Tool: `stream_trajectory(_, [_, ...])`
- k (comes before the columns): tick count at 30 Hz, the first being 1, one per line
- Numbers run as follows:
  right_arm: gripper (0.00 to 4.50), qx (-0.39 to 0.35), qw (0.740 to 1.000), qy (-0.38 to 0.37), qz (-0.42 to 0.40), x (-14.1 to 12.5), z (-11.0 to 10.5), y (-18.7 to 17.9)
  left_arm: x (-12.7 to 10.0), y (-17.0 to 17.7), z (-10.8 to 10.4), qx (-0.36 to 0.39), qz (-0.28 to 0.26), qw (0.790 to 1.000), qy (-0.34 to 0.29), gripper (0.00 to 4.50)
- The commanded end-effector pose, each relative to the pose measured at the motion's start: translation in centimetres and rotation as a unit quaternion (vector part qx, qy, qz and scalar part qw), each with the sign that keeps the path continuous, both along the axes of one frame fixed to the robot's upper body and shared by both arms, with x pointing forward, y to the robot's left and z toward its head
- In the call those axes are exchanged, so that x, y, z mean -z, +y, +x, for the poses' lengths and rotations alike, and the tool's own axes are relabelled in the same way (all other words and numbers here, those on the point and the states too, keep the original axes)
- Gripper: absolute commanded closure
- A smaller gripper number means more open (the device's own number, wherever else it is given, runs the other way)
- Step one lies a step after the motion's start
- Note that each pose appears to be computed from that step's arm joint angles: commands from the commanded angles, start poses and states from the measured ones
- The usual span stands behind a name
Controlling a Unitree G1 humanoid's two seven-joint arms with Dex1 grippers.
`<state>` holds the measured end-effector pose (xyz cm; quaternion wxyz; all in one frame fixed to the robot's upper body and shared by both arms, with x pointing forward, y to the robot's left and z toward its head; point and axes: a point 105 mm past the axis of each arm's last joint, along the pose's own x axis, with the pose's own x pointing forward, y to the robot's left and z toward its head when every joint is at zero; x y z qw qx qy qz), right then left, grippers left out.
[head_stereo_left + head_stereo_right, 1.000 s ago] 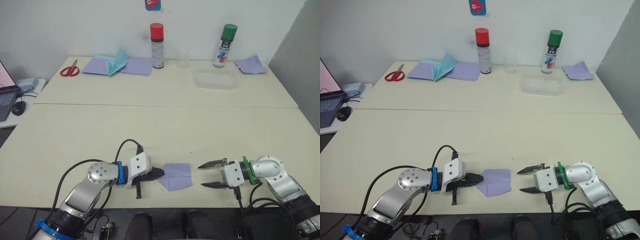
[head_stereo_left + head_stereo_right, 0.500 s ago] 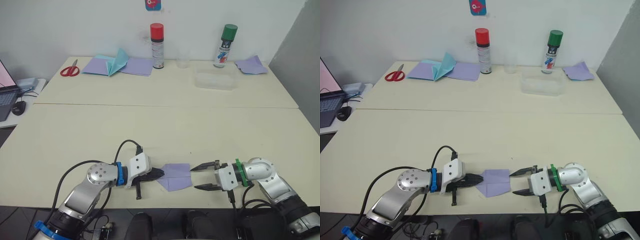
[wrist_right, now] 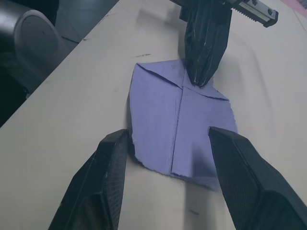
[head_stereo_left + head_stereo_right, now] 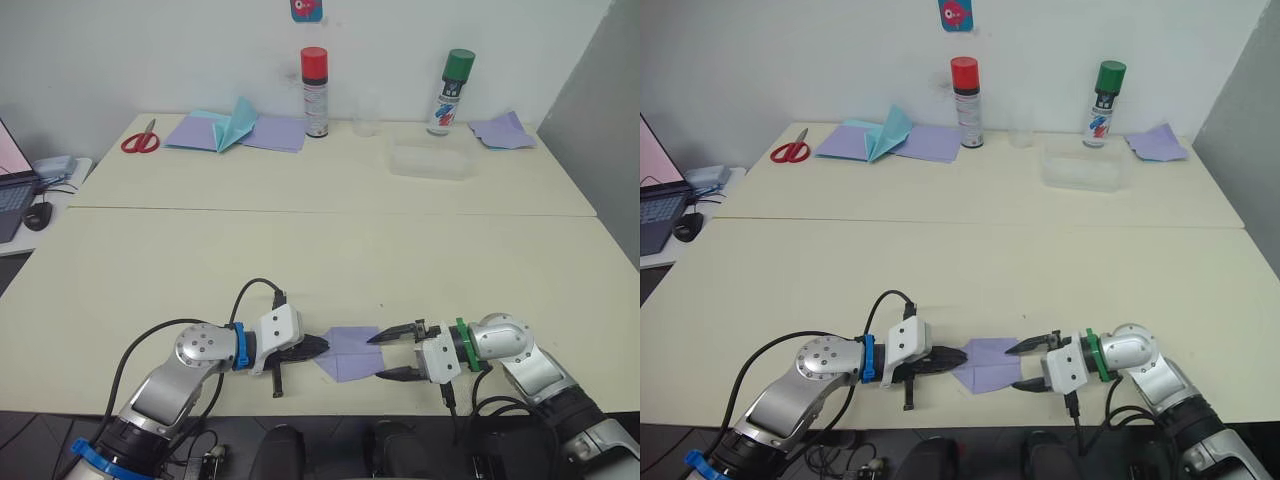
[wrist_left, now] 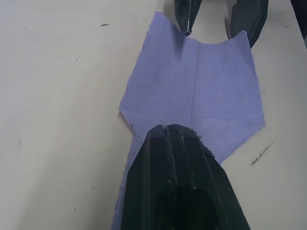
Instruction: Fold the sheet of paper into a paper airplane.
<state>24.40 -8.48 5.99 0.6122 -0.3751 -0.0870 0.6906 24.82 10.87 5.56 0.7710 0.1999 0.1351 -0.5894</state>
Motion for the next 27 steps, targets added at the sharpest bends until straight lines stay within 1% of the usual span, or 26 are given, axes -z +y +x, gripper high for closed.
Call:
stream_trajectory(1, [1.77, 0.004, 1.0, -0.003, -0.014, 0.6, 0.2, 0.1, 1.5, 0.0, -0.6, -0.001, 0.016, 1.0, 0.024, 4.5])
stream_trajectory(5, [1.77, 0.008, 1.0, 0.006, -0.007, 0.5, 0.1, -0.1, 1.5, 0.0, -0.7, -0.002, 0.016, 1.0, 0.024, 4.5])
stream_trajectory(8, [1.77, 0.001, 1.0, 0.029, 0.003, -0.1, -0.7, -0.7, 1.6, 0.0, -0.7, -0.001, 0.016, 1.0, 0.024, 4.5])
stream_trajectory(10, [1.77, 0.016, 0.997, 0.067, 0.015, -1.0, -1.1, -1.3, 1.6, 0.1, -0.8, -0.001, 0.017, 1.0, 0.023, 4.5])
stream_trajectory(13, [1.77, 0.059, 0.985, 0.157, 0.043, -3.4, -1.6, -1.9, 1.5, 0.2, -0.7, -0.003, 0.017, 1.0, 0.022, 4.5])
stream_trajectory(14, [1.77, 0.097, 0.972, 0.209, 0.048, -4.0, -1.4, -2.4, 1.6, 0.3, -0.7, -0.004, 0.018, 1.0, 0.022, 4.5])
stream_trajectory(17, [1.77, 0.17, 0.936, 0.306, 0.034, -4.3, -1.3, -3.2, 1.6, 0.3, -0.7, -0.004, 0.019, 1.0, 0.023, 4.5])
stream_trajectory(18, [1.77, 0.207, 0.912, 0.353, 0.027, -4.1, -1.1, -3.7, 1.6, 0.3, -0.7, -0.005, 0.018, 1.0, 0.023, 4.5])
stream_trajectory(21, [1.77, 0.309, 0.813, 0.492, 0.032, -3.8, -0.4, -4.1, 1.7, 0.3, -0.6, -0.005, 0.018, 1.0, 0.022, 4.5])
stream_trajectory(22, [1.77, 0.325, 0.792, 0.516, 0.03, -3.7, -0.4, -4.0, 1.7, 0.3, -0.5, -0.005, 0.018, 1.0, 0.022, 4.5])
stream_trajectory(25, [1.77, 0.358, 0.742, 0.565, 0.045, -3.9, 0.3, -3.0, 1.8, 0.2, -0.5, -0.005, 0.017, 1.0, 0.021, 4.5])
stream_trajectory(27, [1.77, 0.369, 0.725, 0.58, 0.041, -3.9, 0.4, -2.5, 1.8, 0.1, -0.5, -0.004, 0.017, 1.0, 0.02, 4.5])
